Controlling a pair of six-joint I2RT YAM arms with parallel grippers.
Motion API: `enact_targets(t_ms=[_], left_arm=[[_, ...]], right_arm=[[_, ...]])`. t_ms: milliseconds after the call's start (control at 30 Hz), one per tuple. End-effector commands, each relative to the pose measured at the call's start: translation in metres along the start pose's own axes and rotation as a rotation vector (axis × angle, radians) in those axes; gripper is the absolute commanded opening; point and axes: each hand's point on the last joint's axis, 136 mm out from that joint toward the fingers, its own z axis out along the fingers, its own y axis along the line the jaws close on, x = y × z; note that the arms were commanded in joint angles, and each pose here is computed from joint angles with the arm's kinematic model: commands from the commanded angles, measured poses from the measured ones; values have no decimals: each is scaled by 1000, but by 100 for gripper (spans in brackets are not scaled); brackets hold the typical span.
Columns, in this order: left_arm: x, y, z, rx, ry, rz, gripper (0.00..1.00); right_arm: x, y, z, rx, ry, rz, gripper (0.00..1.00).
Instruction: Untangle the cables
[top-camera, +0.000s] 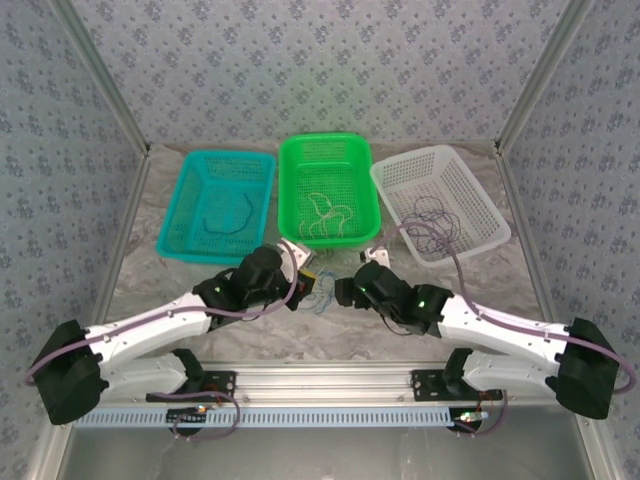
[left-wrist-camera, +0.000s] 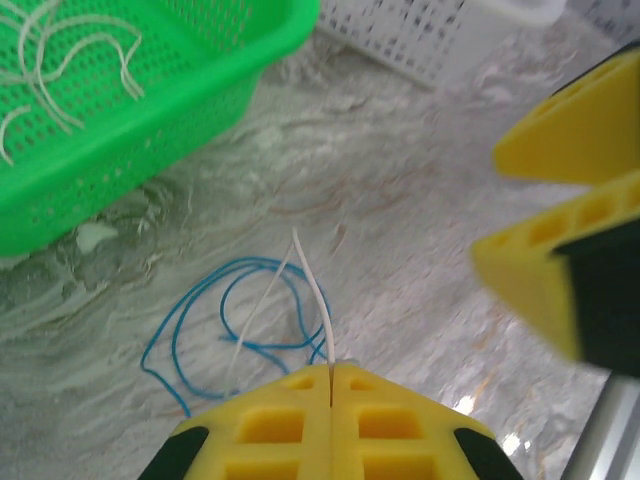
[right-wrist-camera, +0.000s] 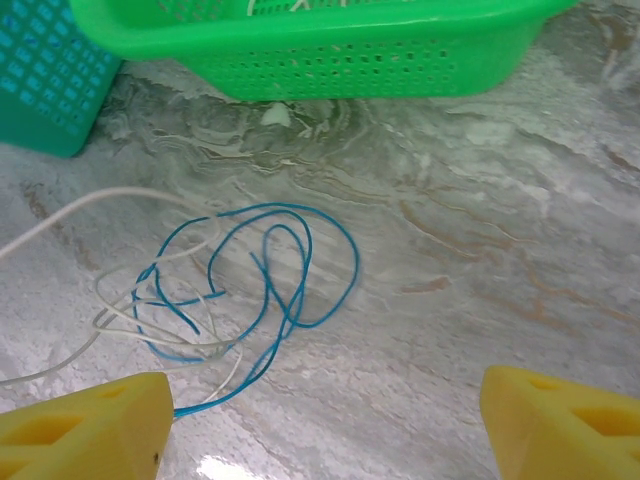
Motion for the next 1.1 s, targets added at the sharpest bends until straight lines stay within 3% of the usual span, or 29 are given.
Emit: enact_targets(t_ms=[0, 533, 700, 1067], left_arm=[[-29, -14, -12, 47, -92, -29, 0], [-52, -33, -30, 158, -225, -112, 0], [-63, -43, -37, 212, -280, -135, 0], [-99, -46, -86, 217, -462, -119, 0]], right_arm=[[-11, 6, 6, -12, -80, -19, 84], [-41, 35, 20, -134, -229, 101, 88], [-43, 29, 30, -103, -236, 140, 89], [10, -13, 67, 133, -14, 151, 80]])
